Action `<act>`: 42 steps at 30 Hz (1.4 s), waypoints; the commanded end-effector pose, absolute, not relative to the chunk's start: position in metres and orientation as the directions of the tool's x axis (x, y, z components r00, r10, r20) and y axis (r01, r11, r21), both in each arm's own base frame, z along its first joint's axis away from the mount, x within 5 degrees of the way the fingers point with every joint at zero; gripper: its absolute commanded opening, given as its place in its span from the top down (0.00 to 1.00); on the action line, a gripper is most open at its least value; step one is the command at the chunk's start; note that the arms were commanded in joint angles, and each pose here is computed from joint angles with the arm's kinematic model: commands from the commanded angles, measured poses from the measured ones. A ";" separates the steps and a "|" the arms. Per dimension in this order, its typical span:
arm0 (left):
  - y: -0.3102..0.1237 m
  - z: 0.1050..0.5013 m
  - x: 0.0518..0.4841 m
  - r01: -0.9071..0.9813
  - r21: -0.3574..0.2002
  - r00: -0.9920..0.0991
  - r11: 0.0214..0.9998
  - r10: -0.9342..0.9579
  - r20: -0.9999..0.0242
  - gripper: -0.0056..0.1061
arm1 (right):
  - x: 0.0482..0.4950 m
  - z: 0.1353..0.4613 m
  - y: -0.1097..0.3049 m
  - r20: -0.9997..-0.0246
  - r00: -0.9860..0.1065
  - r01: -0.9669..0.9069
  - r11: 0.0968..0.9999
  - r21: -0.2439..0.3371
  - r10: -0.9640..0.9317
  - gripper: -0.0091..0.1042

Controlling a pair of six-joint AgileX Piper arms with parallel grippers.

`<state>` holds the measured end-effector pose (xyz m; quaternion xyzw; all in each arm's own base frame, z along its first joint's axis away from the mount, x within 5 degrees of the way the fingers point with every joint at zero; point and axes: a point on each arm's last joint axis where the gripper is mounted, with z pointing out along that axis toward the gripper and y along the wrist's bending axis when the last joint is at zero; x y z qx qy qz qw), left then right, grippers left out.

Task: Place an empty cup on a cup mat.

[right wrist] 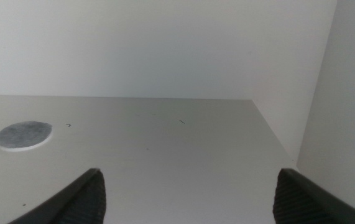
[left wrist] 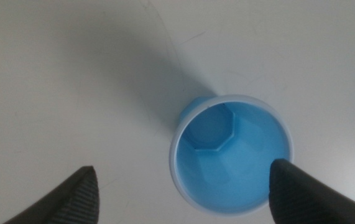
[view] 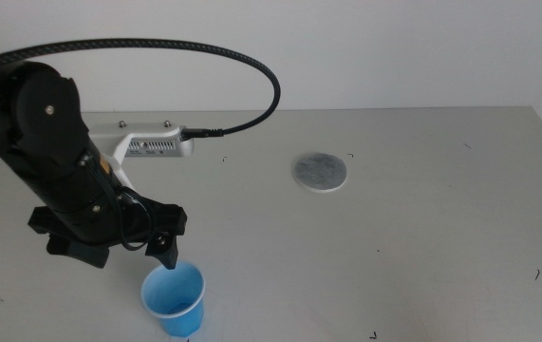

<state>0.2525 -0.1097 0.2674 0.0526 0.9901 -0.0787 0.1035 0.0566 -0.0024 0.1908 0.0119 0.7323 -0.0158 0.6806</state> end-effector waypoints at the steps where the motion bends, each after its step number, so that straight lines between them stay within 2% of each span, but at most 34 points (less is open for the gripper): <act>1: -0.114 0.272 0.258 0.116 -0.162 -0.965 0.980 0.073 -0.251 0.06 | 0.054 0.202 -0.002 -0.999 0.035 0.039 0.999 -0.026 -0.027 0.09; 10: -0.116 0.234 0.269 0.111 -0.104 -0.985 0.988 0.096 -0.143 0.06 | 0.054 0.202 -0.002 -0.999 0.035 0.039 0.999 -0.026 -0.027 0.09; 17: -0.119 0.212 0.276 0.108 -0.100 -0.986 0.989 0.094 -0.136 0.07 | 0.054 0.202 -0.002 -0.999 0.035 0.039 0.999 -0.026 -0.027 0.09; 21: -0.118 0.202 0.274 0.106 -0.095 -0.988 0.990 0.094 -0.120 0.13 | 0.054 0.202 -0.002 -0.999 0.035 0.039 0.999 -0.026 -0.027 0.09; 24: -0.118 0.200 0.274 0.105 -0.094 -0.988 0.990 0.094 -0.120 0.23 | 0.054 0.202 -0.002 -0.999 0.035 0.039 0.999 -0.026 -0.027 0.09; 29: -0.118 0.200 0.272 0.100 -0.096 -0.991 0.990 0.091 -0.101 0.63 | 0.054 0.202 -0.002 -0.999 0.035 0.039 0.999 -0.026 -0.027 0.09; 33: -0.118 0.200 0.271 0.094 -0.103 -0.993 0.990 0.085 -0.087 0.88 | 0.054 0.202 -0.002 -0.999 0.035 0.039 0.999 -0.026 -0.027 0.09; 35: -0.118 0.200 0.270 0.094 -0.102 -0.993 0.990 0.086 -0.085 0.95 | 0.054 0.202 -0.002 -0.999 0.035 0.039 0.999 -0.026 -0.027 0.09; 42: -0.118 0.206 0.268 0.093 -0.104 -0.994 0.990 0.085 -0.073 0.95 | 0.054 0.202 -0.002 -0.999 0.035 0.039 0.999 -0.026 -0.027 0.09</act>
